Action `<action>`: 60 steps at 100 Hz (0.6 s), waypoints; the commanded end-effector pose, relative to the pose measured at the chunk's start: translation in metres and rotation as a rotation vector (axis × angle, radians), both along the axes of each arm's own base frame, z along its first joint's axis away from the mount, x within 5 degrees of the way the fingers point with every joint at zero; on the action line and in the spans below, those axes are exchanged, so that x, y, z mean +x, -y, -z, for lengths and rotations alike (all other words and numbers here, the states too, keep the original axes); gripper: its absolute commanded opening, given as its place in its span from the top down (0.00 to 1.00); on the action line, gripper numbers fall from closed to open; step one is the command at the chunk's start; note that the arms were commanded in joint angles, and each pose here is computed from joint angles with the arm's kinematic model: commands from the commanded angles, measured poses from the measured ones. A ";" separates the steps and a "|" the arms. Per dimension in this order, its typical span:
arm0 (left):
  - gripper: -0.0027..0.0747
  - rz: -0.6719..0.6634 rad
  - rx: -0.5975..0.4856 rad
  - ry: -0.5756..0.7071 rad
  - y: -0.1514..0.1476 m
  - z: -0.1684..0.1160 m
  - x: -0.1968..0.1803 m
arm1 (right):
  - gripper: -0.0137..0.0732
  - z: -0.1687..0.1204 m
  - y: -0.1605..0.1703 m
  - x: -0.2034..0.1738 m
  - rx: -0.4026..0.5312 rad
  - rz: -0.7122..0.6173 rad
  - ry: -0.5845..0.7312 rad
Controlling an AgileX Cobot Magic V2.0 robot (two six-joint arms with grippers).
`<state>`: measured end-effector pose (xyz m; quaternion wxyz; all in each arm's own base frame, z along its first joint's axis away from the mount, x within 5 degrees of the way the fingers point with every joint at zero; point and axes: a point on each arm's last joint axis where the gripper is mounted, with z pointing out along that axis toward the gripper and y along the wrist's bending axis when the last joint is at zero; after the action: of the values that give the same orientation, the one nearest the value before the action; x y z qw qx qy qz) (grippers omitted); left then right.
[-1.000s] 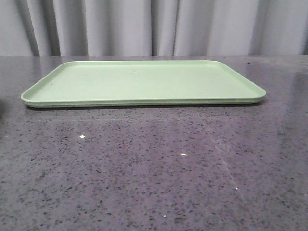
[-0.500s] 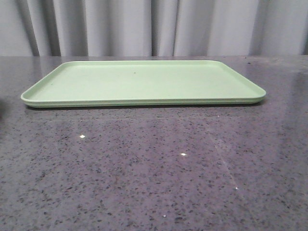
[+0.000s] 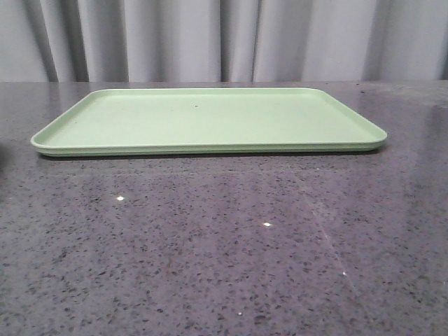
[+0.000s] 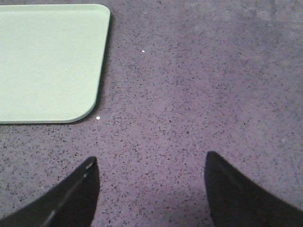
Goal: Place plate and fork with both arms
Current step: 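Carry the plate with the left gripper over the green tray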
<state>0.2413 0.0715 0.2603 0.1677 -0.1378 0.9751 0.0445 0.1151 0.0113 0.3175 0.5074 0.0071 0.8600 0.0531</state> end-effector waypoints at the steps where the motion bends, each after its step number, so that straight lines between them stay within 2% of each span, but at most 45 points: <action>1: 0.99 -0.005 0.020 0.049 -0.001 -0.011 0.001 | 0.28 -0.017 0.000 0.004 0.000 0.000 0.093; 26: 0.99 -0.010 -0.002 0.026 0.001 -0.014 -0.005 | 0.28 -0.017 0.000 0.004 0.000 0.000 0.093; 41: 0.99 -0.024 -0.066 0.083 -0.003 -0.026 -0.017 | 0.28 -0.016 0.000 0.004 0.000 0.000 0.089; 60: 0.99 -0.073 -0.098 0.185 -0.008 -0.046 -0.034 | 0.28 -0.015 0.000 0.005 -0.001 0.000 0.086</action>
<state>0.2132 0.0796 0.2863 0.1995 -0.1826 0.9627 -0.0097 0.1160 0.0114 0.3168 0.5047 0.0071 0.8617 0.0528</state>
